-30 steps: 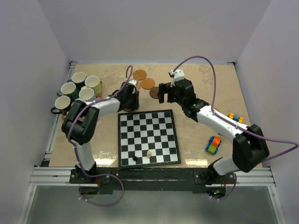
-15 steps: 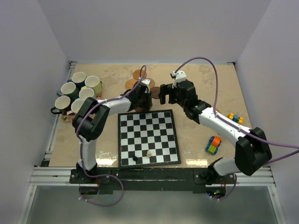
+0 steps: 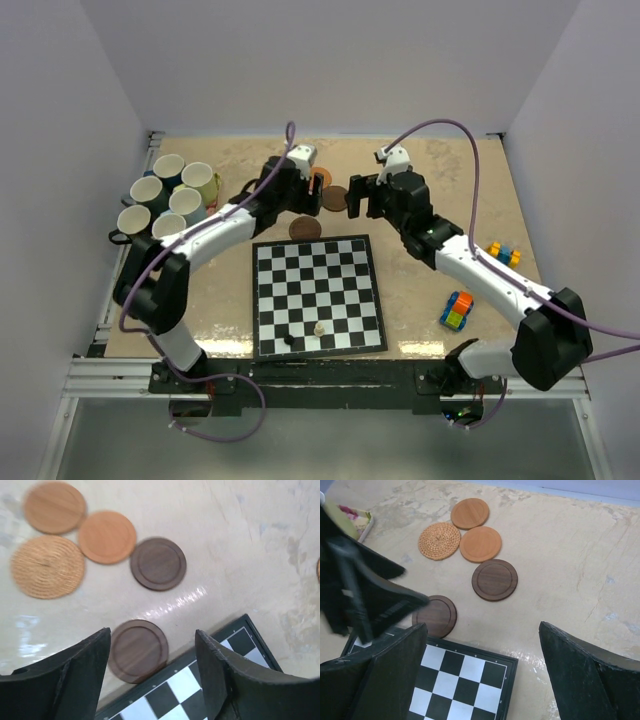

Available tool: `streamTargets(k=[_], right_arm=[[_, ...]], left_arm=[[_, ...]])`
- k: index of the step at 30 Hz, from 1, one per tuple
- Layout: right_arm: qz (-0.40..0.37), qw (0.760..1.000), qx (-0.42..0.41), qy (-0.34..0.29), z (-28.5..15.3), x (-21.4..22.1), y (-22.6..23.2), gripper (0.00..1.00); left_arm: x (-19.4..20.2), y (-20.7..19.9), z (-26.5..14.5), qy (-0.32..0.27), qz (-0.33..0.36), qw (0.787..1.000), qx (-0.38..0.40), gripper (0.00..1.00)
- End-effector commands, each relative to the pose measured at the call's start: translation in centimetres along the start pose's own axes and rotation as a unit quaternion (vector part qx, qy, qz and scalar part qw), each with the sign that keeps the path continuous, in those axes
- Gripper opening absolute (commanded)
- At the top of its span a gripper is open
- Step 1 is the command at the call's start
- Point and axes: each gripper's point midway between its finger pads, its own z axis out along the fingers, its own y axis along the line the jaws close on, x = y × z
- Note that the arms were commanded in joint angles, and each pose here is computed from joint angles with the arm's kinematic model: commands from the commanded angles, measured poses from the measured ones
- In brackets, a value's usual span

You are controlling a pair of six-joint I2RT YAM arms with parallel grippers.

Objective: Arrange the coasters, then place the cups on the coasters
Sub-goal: Move the coaster to the center of the board.

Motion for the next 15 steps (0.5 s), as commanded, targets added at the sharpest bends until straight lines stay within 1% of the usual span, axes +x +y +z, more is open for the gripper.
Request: streamTargets(k=[1, 4, 6, 8, 10, 15], right_arm=[[-0.016, 0.999, 0.033, 0.027, 1.9, 1.6, -0.7, 0.97], [-0.043, 0.994, 0.061, 0.076, 3.3, 5.3, -0.1, 0.94], [-0.053, 0.992, 0.063, 0.094, 4.1, 6.9, 0.8, 0.93], [-0.057, 0.991, 0.063, 0.107, 4.9, 8.0, 1.5, 0.9], [-0.064, 0.989, 0.06, 0.117, 5.8, 9.0, 2.4, 0.85], [-0.072, 0.988, 0.042, 0.133, 8.4, 10.3, 4.8, 0.72]], left_arm=[[-3.5, 5.3, -4.6, -0.046, -0.014, 0.998, -0.045, 0.76], [-3.1, 9.1, -6.4, -0.051, -0.046, 0.995, -0.075, 0.82], [-3.4, 11.1, -7.7, -0.069, -0.043, 0.99, -0.112, 0.86], [-3.5, 12.1, -8.4, -0.077, -0.024, 0.987, -0.138, 0.88], [-3.5, 12.8, -8.8, -0.078, -0.02, 0.985, -0.154, 0.89], [-3.7, 12.8, -9.0, -0.079, -0.018, 0.985, -0.155, 0.89]])
